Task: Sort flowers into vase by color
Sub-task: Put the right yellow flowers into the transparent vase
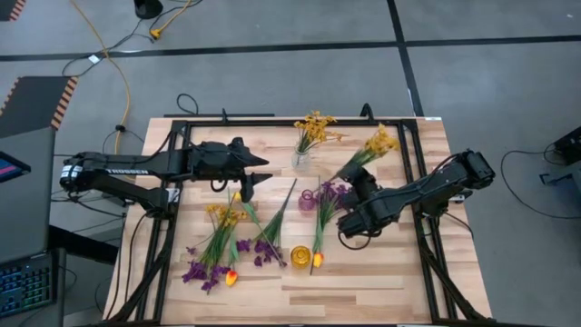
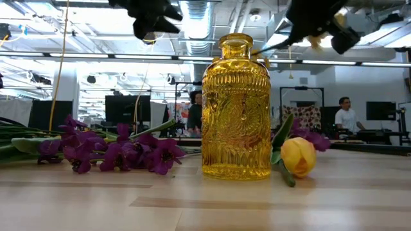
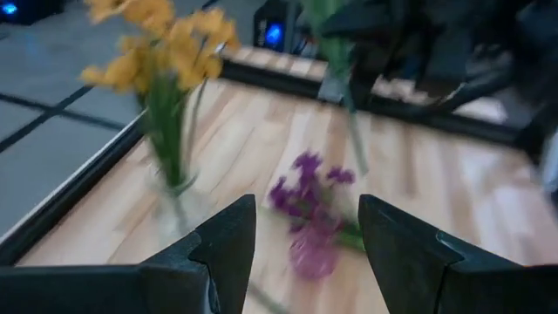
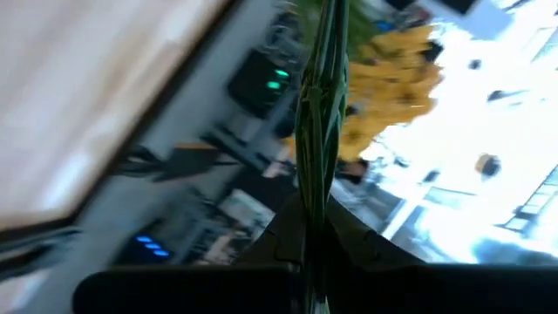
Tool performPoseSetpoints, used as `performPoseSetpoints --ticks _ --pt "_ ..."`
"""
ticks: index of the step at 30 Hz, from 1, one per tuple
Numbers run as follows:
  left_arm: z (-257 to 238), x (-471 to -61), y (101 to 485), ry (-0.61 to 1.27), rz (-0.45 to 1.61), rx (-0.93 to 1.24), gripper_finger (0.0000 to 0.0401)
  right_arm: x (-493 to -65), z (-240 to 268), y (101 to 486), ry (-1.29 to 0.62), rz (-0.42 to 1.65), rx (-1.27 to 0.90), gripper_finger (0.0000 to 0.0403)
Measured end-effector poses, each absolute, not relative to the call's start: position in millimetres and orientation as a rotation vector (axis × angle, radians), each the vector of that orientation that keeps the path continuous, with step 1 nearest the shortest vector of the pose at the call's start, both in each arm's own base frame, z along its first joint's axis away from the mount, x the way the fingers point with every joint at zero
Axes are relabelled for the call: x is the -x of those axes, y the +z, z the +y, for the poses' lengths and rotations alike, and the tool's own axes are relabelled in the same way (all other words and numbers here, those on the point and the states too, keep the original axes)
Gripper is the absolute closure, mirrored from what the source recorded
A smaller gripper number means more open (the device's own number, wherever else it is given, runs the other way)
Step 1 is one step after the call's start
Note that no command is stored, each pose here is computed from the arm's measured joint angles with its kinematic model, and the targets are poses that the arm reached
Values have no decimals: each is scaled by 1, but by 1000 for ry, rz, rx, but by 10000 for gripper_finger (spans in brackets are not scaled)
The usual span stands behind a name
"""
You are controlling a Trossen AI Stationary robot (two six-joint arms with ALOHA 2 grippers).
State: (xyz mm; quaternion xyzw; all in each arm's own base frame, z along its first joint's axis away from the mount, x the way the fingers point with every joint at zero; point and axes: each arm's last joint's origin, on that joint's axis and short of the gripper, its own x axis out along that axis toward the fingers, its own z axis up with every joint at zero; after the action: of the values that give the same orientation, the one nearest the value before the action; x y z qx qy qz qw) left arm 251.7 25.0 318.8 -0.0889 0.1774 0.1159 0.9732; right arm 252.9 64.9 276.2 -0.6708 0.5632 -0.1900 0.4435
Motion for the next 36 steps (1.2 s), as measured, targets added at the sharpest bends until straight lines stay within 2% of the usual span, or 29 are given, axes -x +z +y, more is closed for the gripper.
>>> performPoseSetpoints --ticks 7,18,36 --pt "24 -279 310 123 286 203 210 -266 69 278 -510 1349 1790 360" --pt "27 -316 291 105 182 187 210 -279 82 280 -467 1318 1893 360" --pt "26 -325 290 76 118 188 210 -290 86 283 -499 1264 1851 360"
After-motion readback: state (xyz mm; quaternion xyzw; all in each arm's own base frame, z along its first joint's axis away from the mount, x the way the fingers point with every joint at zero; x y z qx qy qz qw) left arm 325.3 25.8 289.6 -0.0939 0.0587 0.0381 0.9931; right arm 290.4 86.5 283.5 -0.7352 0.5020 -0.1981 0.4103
